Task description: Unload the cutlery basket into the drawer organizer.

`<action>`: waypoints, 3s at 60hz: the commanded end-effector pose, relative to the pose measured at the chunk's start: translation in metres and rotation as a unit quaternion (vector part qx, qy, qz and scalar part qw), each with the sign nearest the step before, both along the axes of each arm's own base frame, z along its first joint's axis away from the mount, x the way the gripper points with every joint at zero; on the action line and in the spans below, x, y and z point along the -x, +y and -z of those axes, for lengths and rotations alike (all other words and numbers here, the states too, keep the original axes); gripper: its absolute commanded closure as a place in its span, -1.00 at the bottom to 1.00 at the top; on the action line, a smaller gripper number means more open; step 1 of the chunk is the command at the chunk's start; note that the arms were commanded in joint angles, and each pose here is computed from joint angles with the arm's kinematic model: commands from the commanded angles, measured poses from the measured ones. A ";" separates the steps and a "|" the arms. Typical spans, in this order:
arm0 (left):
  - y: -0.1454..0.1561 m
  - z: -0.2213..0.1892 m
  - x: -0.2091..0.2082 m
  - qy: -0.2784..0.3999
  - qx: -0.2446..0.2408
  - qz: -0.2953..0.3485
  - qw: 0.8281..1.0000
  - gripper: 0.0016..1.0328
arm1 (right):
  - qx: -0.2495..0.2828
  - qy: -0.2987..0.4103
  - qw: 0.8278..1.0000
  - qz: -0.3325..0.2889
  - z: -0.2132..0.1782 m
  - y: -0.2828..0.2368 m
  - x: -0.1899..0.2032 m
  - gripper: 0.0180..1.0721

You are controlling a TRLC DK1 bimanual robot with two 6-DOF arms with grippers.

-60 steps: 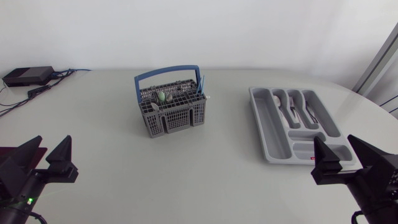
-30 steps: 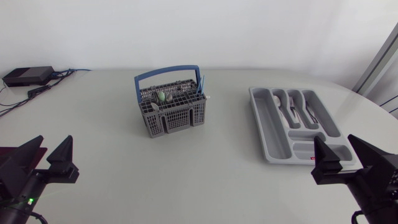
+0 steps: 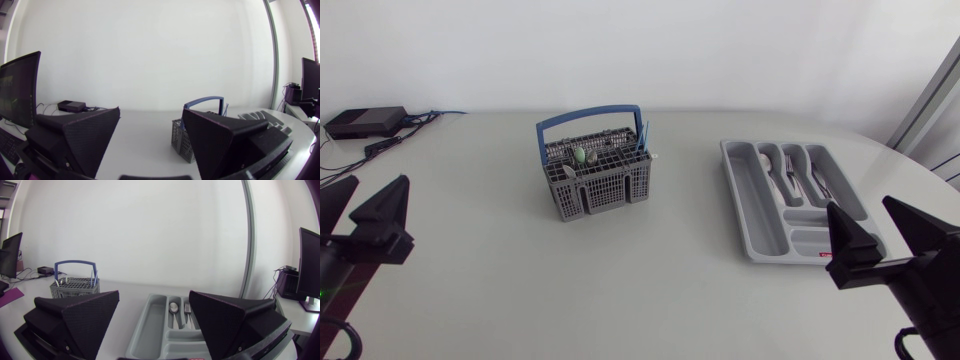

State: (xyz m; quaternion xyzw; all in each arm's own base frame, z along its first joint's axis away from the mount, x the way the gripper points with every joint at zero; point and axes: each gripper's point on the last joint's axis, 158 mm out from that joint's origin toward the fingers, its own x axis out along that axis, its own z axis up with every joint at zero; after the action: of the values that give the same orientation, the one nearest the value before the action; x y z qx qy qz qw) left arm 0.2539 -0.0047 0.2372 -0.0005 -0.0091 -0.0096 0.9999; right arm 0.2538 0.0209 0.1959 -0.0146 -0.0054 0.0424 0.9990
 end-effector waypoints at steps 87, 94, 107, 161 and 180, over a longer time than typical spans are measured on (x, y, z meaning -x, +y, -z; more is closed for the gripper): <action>-0.107 0.109 -0.244 0.342 -0.131 0.039 0.930 -0.26 | 0.157 0.255 0.950 -0.086 0.046 0.050 -0.065 -0.90; -0.098 0.117 -0.252 0.352 -0.122 0.022 0.928 -0.02 | 0.156 0.257 0.949 -0.090 0.050 0.051 -0.063 -0.90; -0.106 0.122 -0.242 0.369 -0.091 0.053 0.923 0.55 | 0.157 0.257 0.949 -0.090 0.052 0.050 -0.060 -0.90; -0.160 0.137 -0.140 0.403 -0.119 0.239 0.875 0.63 | 0.149 0.350 0.892 -0.243 0.085 0.161 -0.100 -0.90; -0.166 0.144 -0.131 0.403 -0.127 0.250 0.871 -0.14 | 0.149 0.362 0.875 -0.287 0.083 0.164 -0.088 -0.90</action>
State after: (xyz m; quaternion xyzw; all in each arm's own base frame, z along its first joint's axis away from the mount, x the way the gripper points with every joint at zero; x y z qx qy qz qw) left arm 0.4016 -0.1640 0.1058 0.1275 0.3770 -0.2444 0.8842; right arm 0.3359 0.1839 0.1027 -0.1433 0.3674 0.3267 0.8589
